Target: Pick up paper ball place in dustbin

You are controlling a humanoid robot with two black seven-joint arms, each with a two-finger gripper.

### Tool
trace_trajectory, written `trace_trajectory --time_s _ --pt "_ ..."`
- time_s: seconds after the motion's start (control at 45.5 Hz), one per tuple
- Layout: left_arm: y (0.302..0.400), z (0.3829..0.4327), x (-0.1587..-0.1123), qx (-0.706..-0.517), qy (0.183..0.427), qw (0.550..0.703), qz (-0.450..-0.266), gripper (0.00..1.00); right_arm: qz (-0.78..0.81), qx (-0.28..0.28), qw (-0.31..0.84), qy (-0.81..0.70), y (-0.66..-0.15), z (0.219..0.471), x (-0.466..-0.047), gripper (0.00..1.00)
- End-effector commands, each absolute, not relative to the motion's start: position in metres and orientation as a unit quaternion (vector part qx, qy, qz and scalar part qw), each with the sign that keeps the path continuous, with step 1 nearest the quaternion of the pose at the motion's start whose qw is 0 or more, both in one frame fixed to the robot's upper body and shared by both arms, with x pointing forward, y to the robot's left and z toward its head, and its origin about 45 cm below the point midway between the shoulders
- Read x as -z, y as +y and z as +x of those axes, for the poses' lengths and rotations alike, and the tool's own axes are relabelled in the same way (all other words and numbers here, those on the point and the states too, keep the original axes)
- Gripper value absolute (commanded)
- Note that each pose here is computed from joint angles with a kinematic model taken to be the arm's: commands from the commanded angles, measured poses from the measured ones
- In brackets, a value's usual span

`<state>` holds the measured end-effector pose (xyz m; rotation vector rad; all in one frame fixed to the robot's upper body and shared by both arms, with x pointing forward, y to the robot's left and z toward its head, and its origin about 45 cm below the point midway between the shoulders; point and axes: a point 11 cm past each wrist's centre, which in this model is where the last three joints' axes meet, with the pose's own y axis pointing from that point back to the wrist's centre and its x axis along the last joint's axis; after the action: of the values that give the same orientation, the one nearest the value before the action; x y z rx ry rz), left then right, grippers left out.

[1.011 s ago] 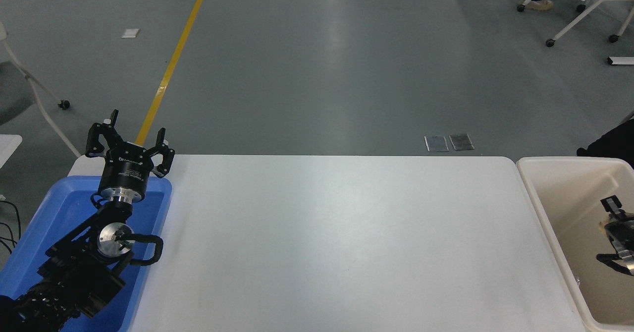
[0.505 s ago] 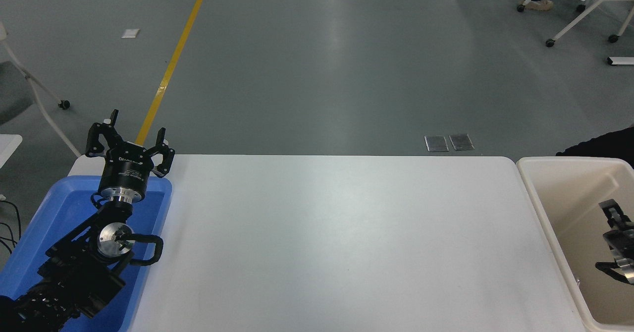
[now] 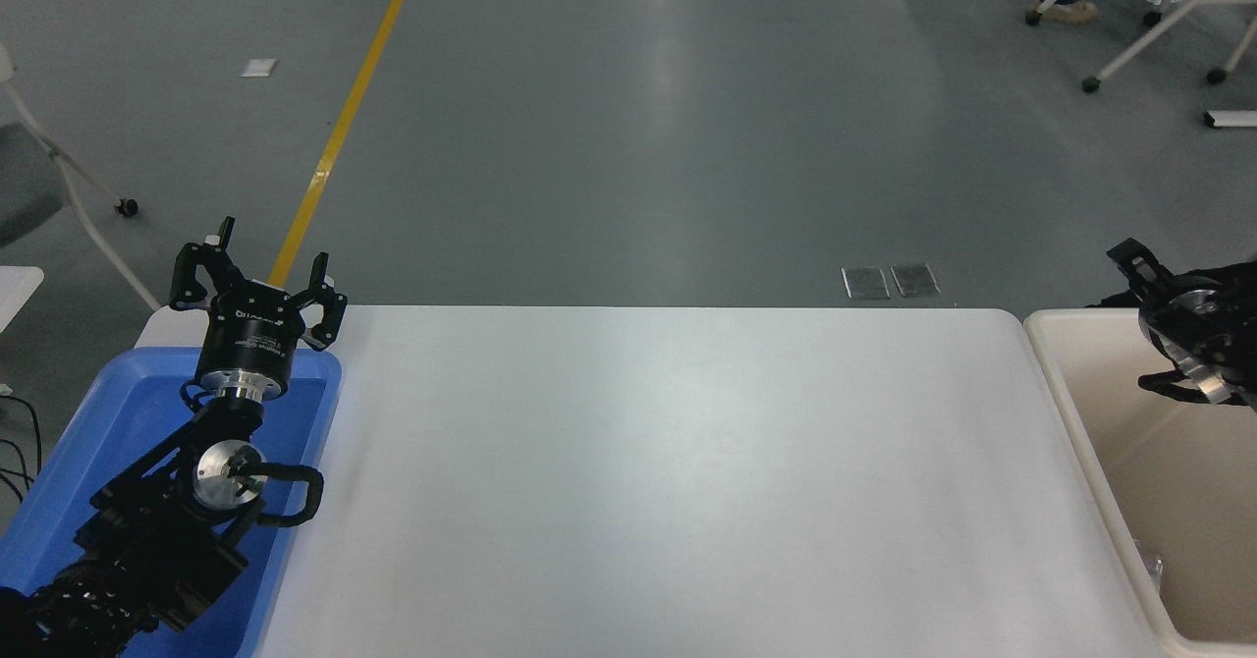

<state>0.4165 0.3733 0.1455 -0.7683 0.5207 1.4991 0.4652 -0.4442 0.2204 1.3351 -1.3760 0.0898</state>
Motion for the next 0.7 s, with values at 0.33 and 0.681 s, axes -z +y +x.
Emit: trace_trajectory --time_s 0.33,0.681 --pt "0.3732 0.4164 -0.1453 -0.657 0.228 0.636 -0.336 0.99 0.739 -0.066 0.627 -0.238 -0.279 0.443 -0.333 1.0" --pt "0.3732 0.4164 -0.1453 -0.657 0.228 0.636 -0.336 0.99 0.748 -0.035 0.652 -0.113 -0.25 0.382 -0.358 1.0"
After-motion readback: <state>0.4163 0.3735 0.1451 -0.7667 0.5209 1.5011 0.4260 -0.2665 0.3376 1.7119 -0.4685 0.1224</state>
